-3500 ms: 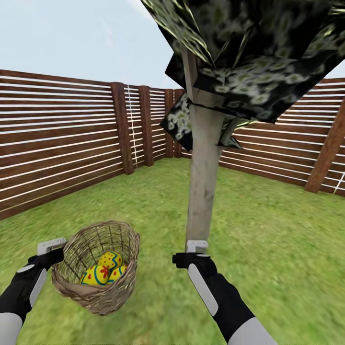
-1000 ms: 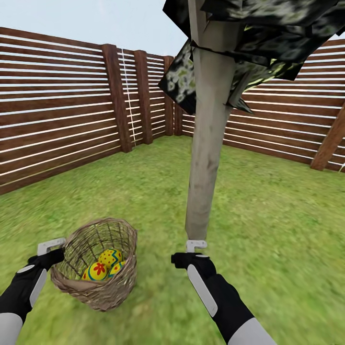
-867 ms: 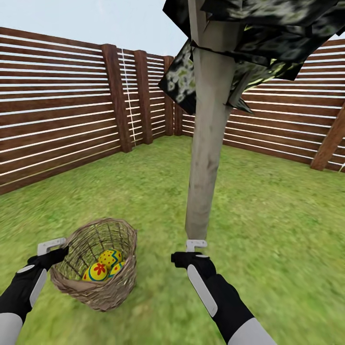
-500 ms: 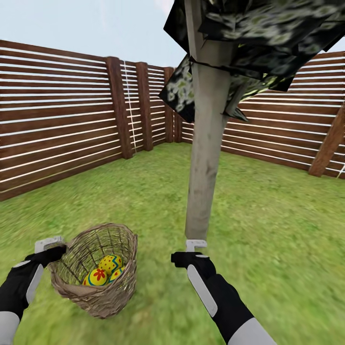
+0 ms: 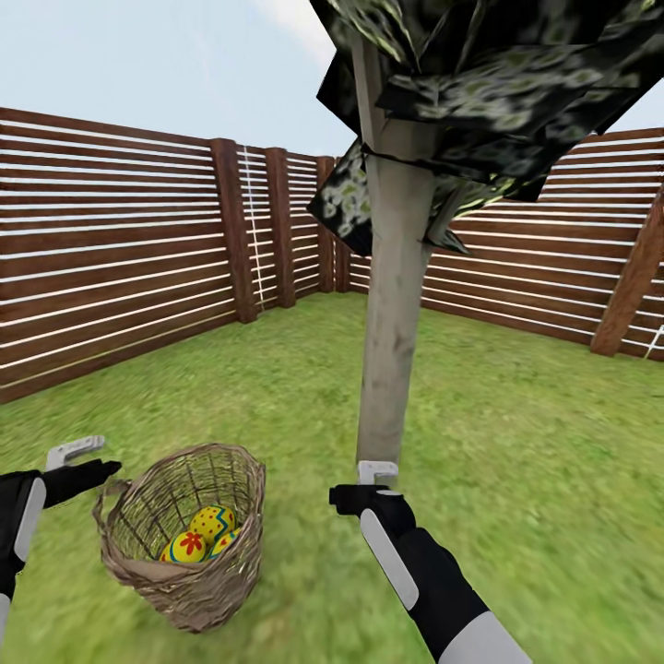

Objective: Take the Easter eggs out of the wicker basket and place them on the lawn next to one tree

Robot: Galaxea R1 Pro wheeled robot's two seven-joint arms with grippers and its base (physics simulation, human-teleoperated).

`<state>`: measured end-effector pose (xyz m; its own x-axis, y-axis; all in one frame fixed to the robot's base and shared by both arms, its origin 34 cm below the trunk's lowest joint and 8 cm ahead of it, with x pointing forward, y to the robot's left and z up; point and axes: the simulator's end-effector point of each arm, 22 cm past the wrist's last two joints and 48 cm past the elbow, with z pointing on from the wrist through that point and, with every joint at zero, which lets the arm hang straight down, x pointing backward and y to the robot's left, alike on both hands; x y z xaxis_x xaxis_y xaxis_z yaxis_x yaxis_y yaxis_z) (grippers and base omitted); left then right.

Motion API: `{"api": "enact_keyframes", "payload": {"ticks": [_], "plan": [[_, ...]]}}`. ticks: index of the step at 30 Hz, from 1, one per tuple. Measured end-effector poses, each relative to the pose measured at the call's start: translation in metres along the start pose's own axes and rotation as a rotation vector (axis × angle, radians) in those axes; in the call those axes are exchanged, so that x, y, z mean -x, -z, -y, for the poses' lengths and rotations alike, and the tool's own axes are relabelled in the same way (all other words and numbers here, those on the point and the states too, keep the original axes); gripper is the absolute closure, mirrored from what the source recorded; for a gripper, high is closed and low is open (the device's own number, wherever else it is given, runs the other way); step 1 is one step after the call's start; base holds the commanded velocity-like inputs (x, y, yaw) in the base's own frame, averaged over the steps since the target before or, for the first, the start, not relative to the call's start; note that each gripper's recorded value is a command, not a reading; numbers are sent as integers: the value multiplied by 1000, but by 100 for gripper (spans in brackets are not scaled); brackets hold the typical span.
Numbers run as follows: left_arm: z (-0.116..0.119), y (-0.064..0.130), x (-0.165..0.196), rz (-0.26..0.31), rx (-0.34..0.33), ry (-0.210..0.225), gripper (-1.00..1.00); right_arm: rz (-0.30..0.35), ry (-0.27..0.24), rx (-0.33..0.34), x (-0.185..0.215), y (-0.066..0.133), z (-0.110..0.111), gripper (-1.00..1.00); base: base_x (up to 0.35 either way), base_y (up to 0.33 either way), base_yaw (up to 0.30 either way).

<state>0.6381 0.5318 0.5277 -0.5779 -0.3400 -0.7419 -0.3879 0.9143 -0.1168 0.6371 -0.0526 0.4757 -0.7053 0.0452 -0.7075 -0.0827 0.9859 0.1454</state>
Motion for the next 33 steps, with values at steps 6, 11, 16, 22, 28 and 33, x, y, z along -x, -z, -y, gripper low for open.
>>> {"api": "enact_keyframes", "payload": {"ticks": [6, 11, 16, 22, 28, 33], "plan": [[0, 12, 12, 2, -2, 4, -100, 16, 52, 22, 6, 10, -18, -100, -229, 70, 0], [2, 17, 22, 1, -2, 4, -100, 18, 55, 24, 17, 16, -21, -100, -197, 81, 0], [6, 23, 32, 1, -3, 5, -100, 17, 54, 25, 27, 22, -23, -100, -7, 3, 0], [9, 29, 44, 1, -3, 5, -100, 24, 51, 25, 40, 29, -24, -100, 0, 0, 0], [11, 35, 56, 1, -3, 5, -100, 34, 47, 26, 54, 36, -26, -100, 0, 0, 0], [14, 41, 66, 1, -3, 5, -100, 34, 46, 26, 64, 42, -28, -100, 0, 0, 0]]}}
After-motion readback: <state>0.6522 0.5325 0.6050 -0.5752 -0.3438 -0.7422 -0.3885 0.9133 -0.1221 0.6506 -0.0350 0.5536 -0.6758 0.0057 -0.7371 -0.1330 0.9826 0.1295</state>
